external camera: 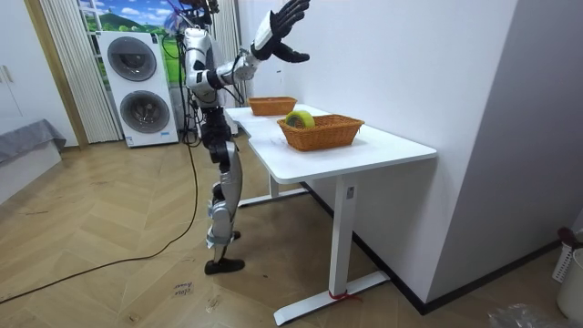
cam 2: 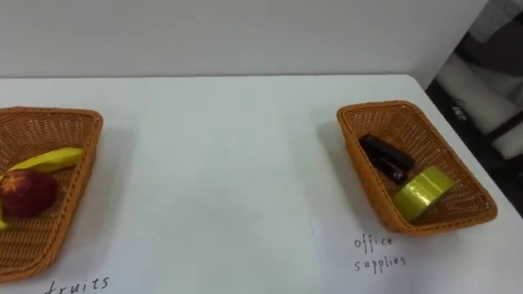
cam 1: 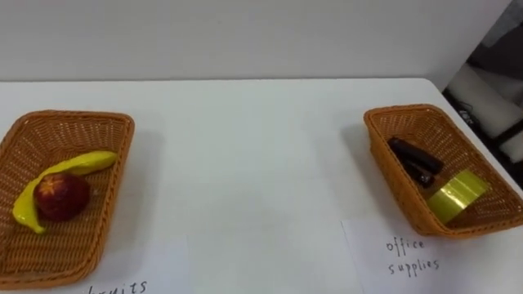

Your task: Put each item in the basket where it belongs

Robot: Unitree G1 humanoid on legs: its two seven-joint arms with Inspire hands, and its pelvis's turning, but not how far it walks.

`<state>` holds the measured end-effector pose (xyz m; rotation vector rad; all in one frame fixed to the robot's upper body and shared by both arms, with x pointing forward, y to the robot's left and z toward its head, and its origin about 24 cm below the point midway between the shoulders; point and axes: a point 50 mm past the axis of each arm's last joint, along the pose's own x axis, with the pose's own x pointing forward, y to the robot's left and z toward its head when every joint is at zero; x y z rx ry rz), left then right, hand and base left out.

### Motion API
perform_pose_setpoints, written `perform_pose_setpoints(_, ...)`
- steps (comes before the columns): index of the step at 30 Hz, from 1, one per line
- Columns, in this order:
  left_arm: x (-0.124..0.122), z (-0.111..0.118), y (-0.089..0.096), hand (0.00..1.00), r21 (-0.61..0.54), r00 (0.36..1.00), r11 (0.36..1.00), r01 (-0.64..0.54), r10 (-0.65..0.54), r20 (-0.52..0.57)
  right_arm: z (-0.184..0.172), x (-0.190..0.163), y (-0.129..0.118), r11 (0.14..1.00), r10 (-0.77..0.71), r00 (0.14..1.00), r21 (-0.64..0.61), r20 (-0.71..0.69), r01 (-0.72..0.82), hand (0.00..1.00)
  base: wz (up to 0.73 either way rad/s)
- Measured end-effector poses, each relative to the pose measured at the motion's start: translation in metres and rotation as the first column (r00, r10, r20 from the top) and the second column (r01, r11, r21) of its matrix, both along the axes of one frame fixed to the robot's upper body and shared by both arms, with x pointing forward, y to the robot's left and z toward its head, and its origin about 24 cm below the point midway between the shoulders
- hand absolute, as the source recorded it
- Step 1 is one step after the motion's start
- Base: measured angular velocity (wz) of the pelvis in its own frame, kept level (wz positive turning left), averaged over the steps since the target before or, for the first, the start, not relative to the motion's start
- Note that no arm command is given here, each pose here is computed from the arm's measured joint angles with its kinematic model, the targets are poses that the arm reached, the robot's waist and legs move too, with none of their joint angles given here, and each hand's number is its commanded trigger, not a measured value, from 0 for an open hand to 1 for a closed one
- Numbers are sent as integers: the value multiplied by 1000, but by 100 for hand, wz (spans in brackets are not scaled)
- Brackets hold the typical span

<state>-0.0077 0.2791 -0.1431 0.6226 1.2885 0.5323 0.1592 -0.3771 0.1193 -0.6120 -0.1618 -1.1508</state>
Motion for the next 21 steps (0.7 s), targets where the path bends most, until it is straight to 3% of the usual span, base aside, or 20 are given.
perform_pose_setpoints(3, 0, 1, 1, 0, 17, 1000, 1000, -4, 3, 9, -16, -14, -5, 988, -98, 993, 124, 70, 89, 0, 0)
perform_pose_setpoints(9, 4, 1, -2, 0, 20, 1000, 1000, -2, 1, 21, -65, -41, -7, 896, -281, 959, 368, 35, 249, 0, 1)
perform_pose_setpoints(14, 8, 1, -3, 0, 17, 999, 1000, -5, 5, 32, -129, -76, 0, 731, -428, 889, 517, -162, 446, 0, 0)
perform_pose_setpoints(21, 10, 0, -5, 0, 10, 1000, 1000, -6, 6, 29, -188, -113, 22, 518, -460, 788, 597, -409, 613, 0, 2)
